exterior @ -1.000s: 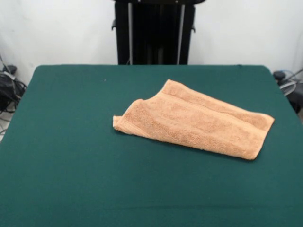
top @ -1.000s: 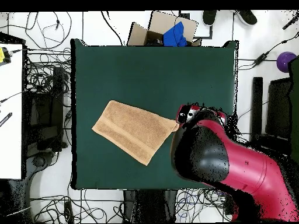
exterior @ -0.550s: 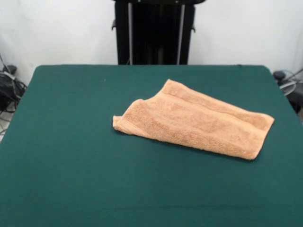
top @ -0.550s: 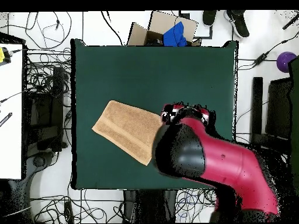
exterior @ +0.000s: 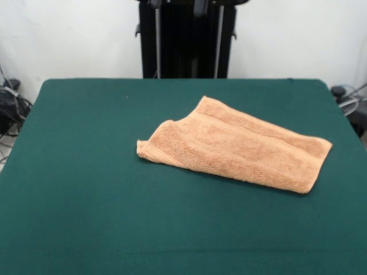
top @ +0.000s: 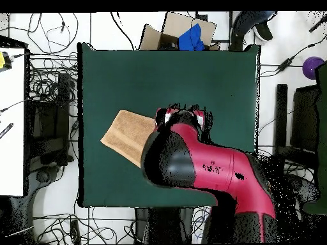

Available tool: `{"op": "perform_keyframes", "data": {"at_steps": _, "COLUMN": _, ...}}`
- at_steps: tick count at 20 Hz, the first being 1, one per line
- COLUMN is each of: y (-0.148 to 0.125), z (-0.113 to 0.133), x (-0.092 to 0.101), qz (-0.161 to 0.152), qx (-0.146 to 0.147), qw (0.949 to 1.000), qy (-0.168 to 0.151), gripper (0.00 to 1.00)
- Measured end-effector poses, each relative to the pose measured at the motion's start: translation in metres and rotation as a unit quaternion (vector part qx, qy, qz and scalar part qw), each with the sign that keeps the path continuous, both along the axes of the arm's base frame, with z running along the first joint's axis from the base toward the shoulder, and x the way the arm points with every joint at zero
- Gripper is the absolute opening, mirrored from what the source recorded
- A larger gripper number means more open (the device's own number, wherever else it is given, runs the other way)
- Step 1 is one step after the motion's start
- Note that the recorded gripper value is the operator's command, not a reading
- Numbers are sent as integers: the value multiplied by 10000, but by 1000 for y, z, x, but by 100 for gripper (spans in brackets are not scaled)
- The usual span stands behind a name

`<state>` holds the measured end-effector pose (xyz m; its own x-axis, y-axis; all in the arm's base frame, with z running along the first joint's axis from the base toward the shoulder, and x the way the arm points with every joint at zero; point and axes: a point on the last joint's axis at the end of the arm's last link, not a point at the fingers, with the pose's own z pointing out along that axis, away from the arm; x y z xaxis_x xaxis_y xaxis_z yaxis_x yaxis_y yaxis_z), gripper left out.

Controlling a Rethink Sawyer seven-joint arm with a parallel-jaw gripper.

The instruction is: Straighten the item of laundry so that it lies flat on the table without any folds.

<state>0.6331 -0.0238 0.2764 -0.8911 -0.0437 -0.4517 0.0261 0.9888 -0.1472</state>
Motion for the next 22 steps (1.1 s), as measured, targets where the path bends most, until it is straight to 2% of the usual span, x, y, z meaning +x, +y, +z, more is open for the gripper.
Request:
{"op": "perform_keyframes", "data": {"at_steps": 6, "y": -2, "z": -18, "x": 7, "qz": 11, "qx": 17, "qw": 9999, "qy": -166, "gripper": 100}}
{"op": "perform_keyframes", "data": {"at_steps": 22, "y": -2, "z": -41, "x": 6, "qz": 15, "qx": 87, "qw": 10000, "qy": -36, "gripper": 100}}
